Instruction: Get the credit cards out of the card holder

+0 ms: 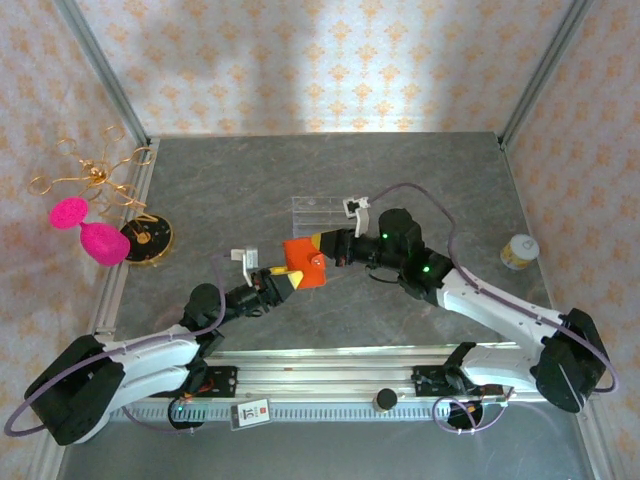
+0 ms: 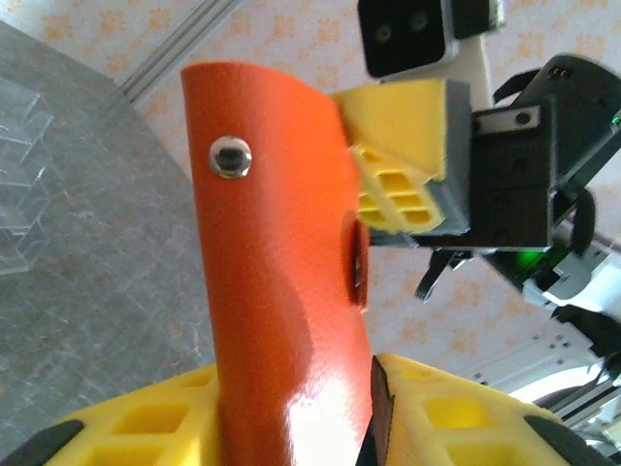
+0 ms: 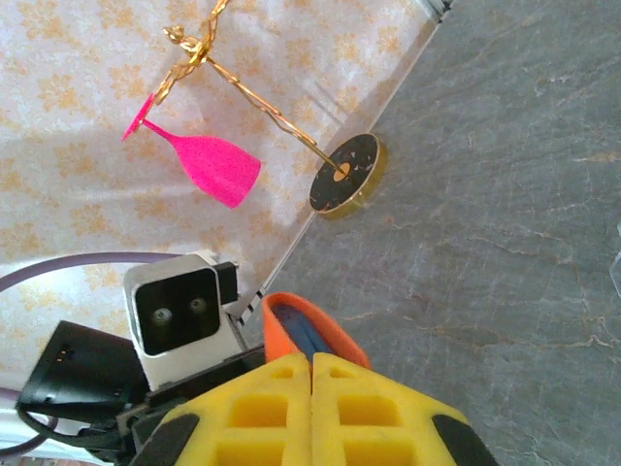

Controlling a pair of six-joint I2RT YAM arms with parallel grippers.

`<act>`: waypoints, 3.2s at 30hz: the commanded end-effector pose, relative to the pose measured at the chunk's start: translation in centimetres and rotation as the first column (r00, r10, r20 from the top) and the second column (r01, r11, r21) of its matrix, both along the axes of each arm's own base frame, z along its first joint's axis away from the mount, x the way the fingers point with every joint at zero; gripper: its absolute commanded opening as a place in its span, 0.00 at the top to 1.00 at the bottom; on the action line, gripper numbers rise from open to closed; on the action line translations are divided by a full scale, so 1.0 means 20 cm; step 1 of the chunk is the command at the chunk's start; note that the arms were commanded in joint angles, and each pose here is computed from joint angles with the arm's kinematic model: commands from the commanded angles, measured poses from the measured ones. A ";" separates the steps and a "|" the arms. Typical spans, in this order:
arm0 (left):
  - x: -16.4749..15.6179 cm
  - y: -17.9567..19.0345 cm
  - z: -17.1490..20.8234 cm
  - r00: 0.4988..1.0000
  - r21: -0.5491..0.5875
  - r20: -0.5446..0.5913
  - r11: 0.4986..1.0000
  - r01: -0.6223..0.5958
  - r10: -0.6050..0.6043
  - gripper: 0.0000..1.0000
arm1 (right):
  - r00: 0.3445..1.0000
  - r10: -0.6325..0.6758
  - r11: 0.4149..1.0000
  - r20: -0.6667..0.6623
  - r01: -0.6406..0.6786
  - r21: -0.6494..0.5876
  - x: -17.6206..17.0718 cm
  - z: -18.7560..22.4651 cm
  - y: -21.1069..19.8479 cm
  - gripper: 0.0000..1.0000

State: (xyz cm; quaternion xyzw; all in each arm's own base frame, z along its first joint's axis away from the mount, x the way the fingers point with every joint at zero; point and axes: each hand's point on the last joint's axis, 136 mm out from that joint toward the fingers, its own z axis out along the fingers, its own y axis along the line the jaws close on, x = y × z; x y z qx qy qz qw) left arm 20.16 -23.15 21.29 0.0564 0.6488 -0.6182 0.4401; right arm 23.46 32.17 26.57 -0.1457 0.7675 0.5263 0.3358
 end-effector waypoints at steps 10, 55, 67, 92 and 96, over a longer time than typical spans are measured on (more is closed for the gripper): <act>0.18 0.06 -0.03 0.968 0.140 -0.072 0.963 -0.229 0.240 1.00 | 0.933 -0.351 0.911 -0.081 0.321 -0.259 0.18 -0.26 -0.19 0.54; 0.19 0.01 -0.03 0.939 0.242 -0.095 0.922 -0.300 0.331 1.00 | 0.806 -0.548 0.588 0.224 0.562 -0.582 0.25 -0.54 -0.26 1.00; 0.15 0.03 -0.06 0.951 0.240 -0.067 0.930 -0.279 0.302 1.00 | 0.855 -0.459 0.815 0.242 0.513 -0.270 0.10 -0.21 -0.35 0.47; 0.09 -0.01 0.06 0.978 0.150 -0.016 0.968 -0.203 0.208 1.00 | 0.935 -0.336 0.896 0.113 0.354 -0.268 0.09 -0.29 -0.18 0.68; 0.09 -0.01 0.06 0.977 0.149 -0.012 0.967 -0.207 0.211 1.00 | 0.961 -0.261 0.933 0.093 0.275 -0.232 0.04 -0.28 -0.11 0.63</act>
